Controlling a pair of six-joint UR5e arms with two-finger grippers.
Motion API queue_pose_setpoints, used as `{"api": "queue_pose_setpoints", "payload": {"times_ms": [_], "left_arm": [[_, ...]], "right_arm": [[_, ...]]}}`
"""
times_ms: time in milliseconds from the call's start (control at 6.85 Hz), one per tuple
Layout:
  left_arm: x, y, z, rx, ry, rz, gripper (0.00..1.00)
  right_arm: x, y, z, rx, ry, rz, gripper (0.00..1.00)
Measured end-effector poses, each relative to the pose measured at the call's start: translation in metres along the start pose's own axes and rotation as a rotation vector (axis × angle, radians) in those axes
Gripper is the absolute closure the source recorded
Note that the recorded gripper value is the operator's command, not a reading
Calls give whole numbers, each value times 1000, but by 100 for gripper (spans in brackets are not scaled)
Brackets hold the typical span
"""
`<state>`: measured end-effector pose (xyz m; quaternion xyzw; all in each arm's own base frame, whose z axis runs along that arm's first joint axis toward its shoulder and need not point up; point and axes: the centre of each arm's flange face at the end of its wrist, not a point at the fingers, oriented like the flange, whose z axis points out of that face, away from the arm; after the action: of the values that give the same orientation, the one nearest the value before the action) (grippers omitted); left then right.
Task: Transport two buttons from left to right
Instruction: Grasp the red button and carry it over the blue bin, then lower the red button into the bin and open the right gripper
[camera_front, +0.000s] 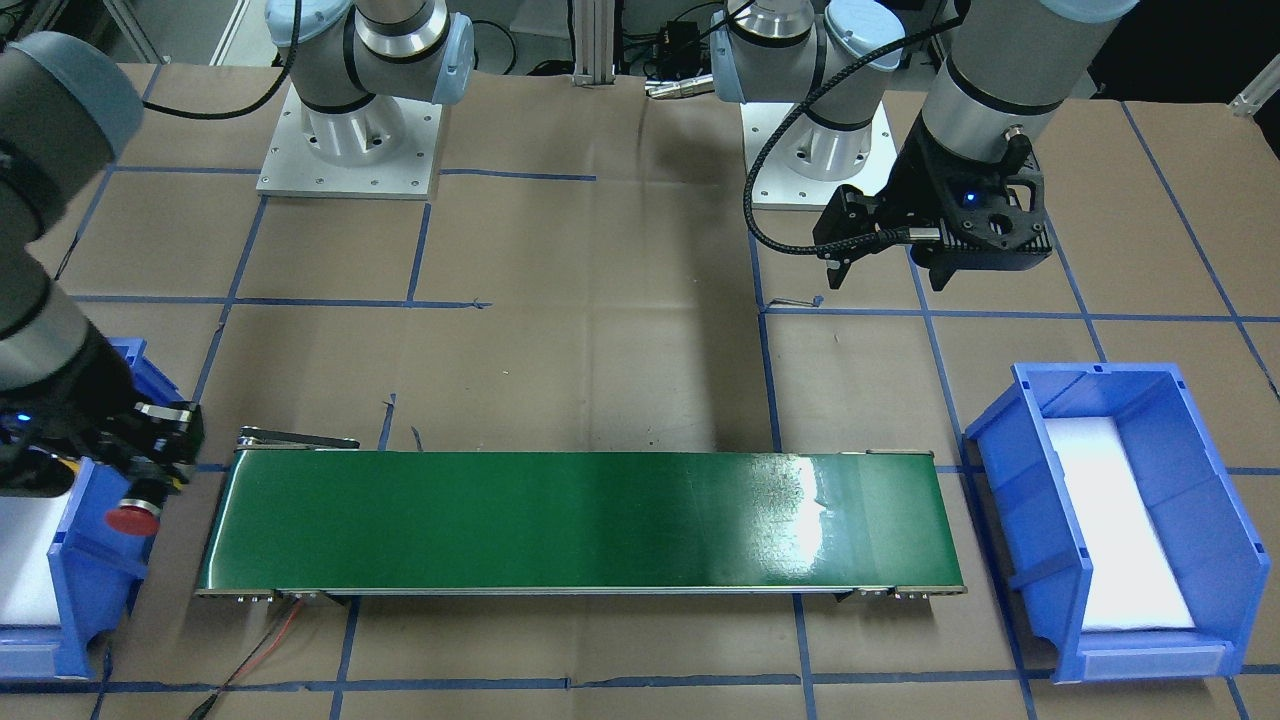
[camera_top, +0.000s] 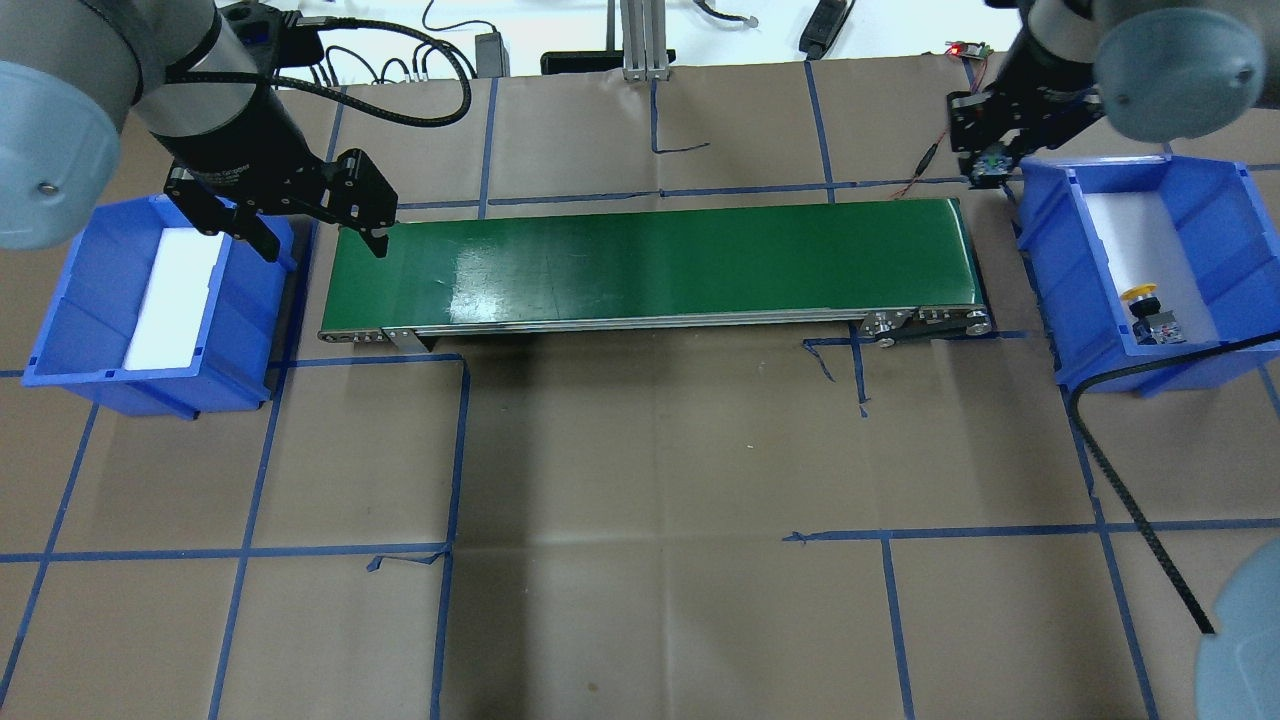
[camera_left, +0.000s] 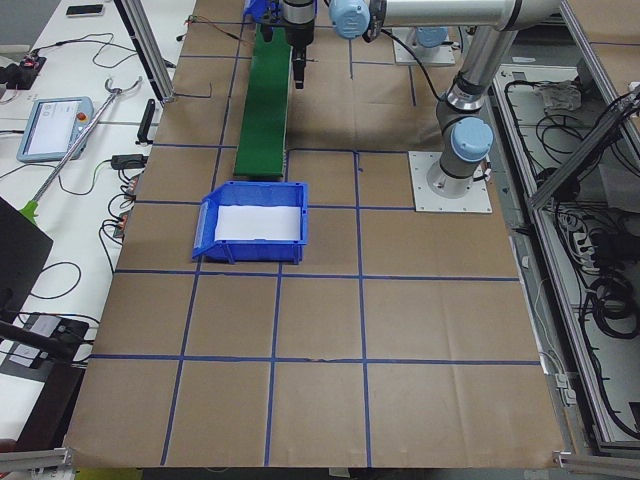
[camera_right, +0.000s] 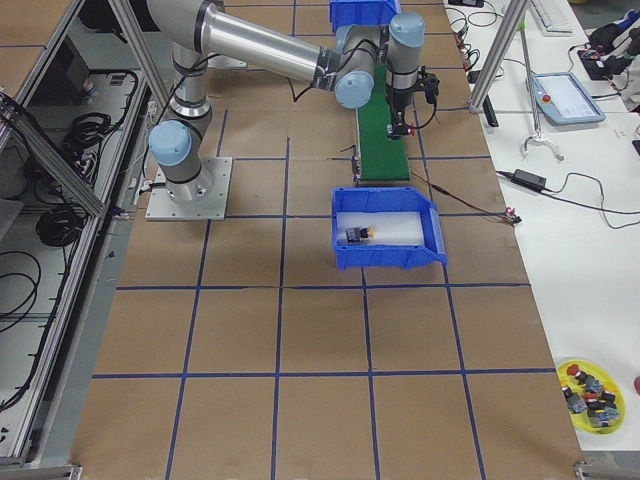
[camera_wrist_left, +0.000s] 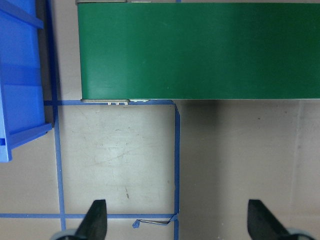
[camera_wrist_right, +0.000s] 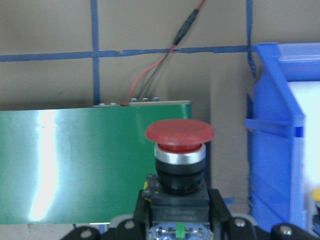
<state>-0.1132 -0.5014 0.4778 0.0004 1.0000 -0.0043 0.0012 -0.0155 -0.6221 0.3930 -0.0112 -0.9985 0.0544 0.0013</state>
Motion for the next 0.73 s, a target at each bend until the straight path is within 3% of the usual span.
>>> {"api": "queue_pose_setpoints", "payload": {"times_ms": [438, 730], "left_arm": [[0, 1, -2, 3, 0, 0, 0], [0, 1, -2, 4, 1, -1, 0]], "right_arm": [[139, 8, 13, -11, 12, 1, 95], [178, -4, 54, -53, -5, -20, 95]]}}
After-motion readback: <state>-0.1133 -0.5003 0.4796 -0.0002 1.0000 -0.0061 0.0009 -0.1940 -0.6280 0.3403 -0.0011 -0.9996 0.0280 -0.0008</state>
